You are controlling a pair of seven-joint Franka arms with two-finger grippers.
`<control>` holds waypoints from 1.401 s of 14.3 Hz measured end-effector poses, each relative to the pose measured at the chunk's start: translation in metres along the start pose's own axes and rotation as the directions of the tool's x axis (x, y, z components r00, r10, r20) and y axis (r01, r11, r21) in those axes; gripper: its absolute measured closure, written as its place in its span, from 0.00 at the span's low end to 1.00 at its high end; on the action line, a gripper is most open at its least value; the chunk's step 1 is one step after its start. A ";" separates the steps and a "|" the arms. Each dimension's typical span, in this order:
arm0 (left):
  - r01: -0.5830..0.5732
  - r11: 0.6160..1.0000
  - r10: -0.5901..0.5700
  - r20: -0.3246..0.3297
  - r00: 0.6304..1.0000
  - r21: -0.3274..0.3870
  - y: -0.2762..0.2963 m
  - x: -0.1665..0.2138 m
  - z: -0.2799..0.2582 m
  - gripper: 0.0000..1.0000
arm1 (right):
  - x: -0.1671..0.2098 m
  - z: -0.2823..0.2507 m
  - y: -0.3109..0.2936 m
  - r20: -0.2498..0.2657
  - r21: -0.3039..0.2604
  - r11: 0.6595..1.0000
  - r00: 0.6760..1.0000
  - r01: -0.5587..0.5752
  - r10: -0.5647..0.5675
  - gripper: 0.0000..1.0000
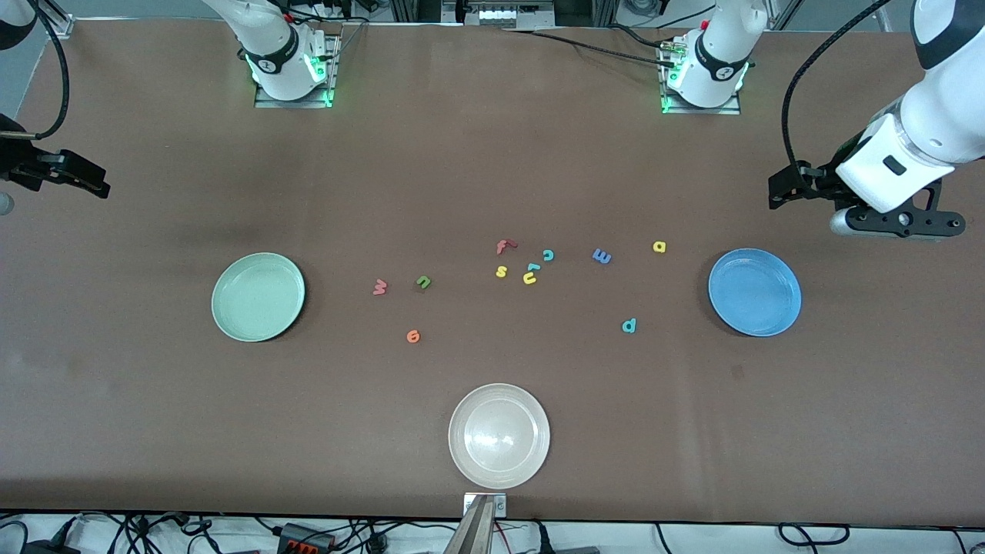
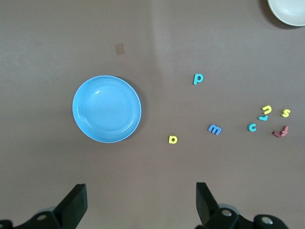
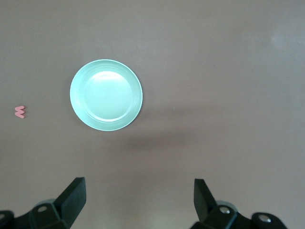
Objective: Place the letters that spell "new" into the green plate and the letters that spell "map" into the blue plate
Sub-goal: 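Move both grippers from rest toward the scattered foam letters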
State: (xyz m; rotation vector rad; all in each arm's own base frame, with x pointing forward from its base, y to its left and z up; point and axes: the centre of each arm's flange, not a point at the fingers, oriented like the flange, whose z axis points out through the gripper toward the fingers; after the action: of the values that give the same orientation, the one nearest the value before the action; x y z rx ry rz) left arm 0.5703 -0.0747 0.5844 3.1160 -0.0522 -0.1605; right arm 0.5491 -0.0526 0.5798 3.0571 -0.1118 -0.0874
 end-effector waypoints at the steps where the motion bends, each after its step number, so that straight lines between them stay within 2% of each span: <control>1: 0.005 1.000 -0.005 0.000 1.000 0.000 -0.003 0.000 0.000 0.00 | 0.000 0.000 0.000 0.000 0.000 1.000 1.000 0.000 0.000 0.00; 6: 0.028 1.000 -0.028 0.001 1.000 -0.003 -0.016 0.002 0.001 0.00 | 0.000 0.000 0.000 0.001 0.000 1.000 1.000 0.001 -0.001 0.00; 9: 0.015 1.000 -0.014 0.035 0.999 -0.004 -0.009 0.012 0.020 0.00 | 0.003 0.006 -0.006 0.013 0.001 1.000 1.000 0.010 -0.010 0.00; 14: -0.027 1.000 0.029 0.107 0.994 -0.015 0.016 0.053 0.097 0.00 | 0.021 0.048 -0.054 0.087 -0.002 0.996 0.992 0.092 -0.091 0.00; 20: -0.111 0.993 0.113 0.053 0.992 -0.040 0.090 0.102 0.209 0.00 | 0.047 0.128 -0.157 0.140 0.051 0.974 0.964 0.219 -0.224 0.00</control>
State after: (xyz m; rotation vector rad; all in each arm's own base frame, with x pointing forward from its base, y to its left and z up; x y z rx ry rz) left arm 0.6473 -0.1724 0.3681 3.0612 -0.2225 -0.2425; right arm 0.5989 0.0896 0.4366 3.0828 0.2234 -0.3257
